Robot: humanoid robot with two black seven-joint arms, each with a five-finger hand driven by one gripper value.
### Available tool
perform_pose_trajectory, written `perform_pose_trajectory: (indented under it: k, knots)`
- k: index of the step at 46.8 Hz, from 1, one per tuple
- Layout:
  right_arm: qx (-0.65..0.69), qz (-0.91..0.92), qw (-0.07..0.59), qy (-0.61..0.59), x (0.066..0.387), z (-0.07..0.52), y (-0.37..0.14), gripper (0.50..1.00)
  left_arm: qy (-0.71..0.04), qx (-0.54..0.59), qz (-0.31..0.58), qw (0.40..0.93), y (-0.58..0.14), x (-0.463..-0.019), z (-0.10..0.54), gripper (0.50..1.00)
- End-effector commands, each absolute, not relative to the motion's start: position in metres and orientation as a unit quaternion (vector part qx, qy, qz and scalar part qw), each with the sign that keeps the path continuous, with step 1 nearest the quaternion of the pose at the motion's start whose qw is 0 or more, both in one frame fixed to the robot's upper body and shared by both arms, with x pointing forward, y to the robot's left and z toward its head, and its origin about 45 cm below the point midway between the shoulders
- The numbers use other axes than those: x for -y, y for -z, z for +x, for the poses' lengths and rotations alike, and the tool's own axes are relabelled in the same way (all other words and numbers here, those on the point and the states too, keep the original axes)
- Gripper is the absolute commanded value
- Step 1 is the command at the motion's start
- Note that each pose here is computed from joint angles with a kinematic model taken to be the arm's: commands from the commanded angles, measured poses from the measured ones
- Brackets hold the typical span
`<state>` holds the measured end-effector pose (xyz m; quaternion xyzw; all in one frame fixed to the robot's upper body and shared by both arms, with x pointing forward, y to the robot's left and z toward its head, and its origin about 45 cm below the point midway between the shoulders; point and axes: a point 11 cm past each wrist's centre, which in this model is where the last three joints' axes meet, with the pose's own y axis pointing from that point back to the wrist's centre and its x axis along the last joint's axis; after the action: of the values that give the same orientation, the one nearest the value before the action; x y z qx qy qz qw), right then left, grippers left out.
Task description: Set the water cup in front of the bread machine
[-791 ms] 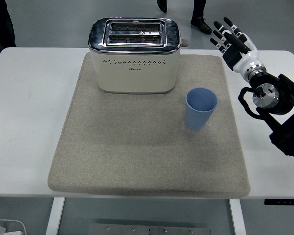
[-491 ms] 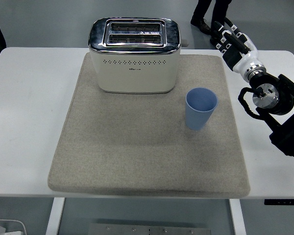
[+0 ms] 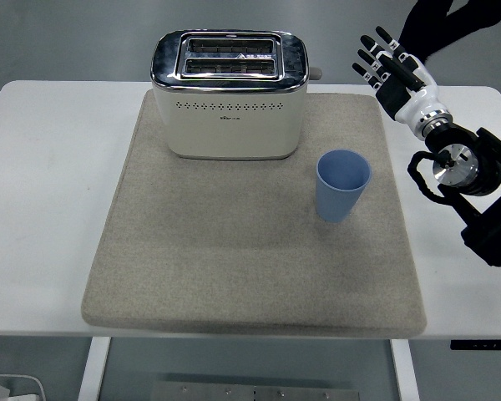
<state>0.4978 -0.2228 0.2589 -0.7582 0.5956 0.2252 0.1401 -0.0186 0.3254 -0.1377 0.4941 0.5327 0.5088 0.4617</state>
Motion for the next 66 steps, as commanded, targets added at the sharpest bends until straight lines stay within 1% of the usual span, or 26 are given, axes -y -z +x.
perform_pose_trajectory:
  k: [1,18,27,34,48,57,66]
  knots:
    - [-0.598,-0.758,0.138,-0.221,0.231,0.497,-0.258,0.924,-0.509,-0.533,0.493,0.462,0.138,-0.325,-0.018,1.0]
    - [-0.605,-0.757,0.125,-0.213,0.277,0.484,-0.242,0.924,-0.508,-0.533,0.494,0.462,0.138,-0.325,-0.019,1.0]
    - [-0.59,-0.775,0.115,-0.196,0.311,0.464,-0.242,0.924,-0.508,-0.533,0.494,0.462,0.138,-0.325,-0.019,1.0]
    - [-0.568,-0.798,0.096,-0.178,0.33,0.444,-0.244,0.924,-0.508,-0.533,0.494,0.462,0.138,-0.325,-0.019,1.0]
    - [-0.524,-0.844,0.022,-0.109,0.34,0.406,-0.243,0.926,-0.508,-0.533,0.494,0.462,0.138,-0.325,-0.019,1.0]
    - [-0.506,-0.86,0.006,-0.065,0.341,0.398,-0.256,0.926,-0.508,-0.533,0.494,0.462,0.138,-0.325,-0.019,1.0]
    - [-0.476,-0.877,-0.06,0.022,0.341,0.383,-0.252,0.924,-0.508,-0.533,0.494,0.462,0.138,-0.325,-0.019,1.0]
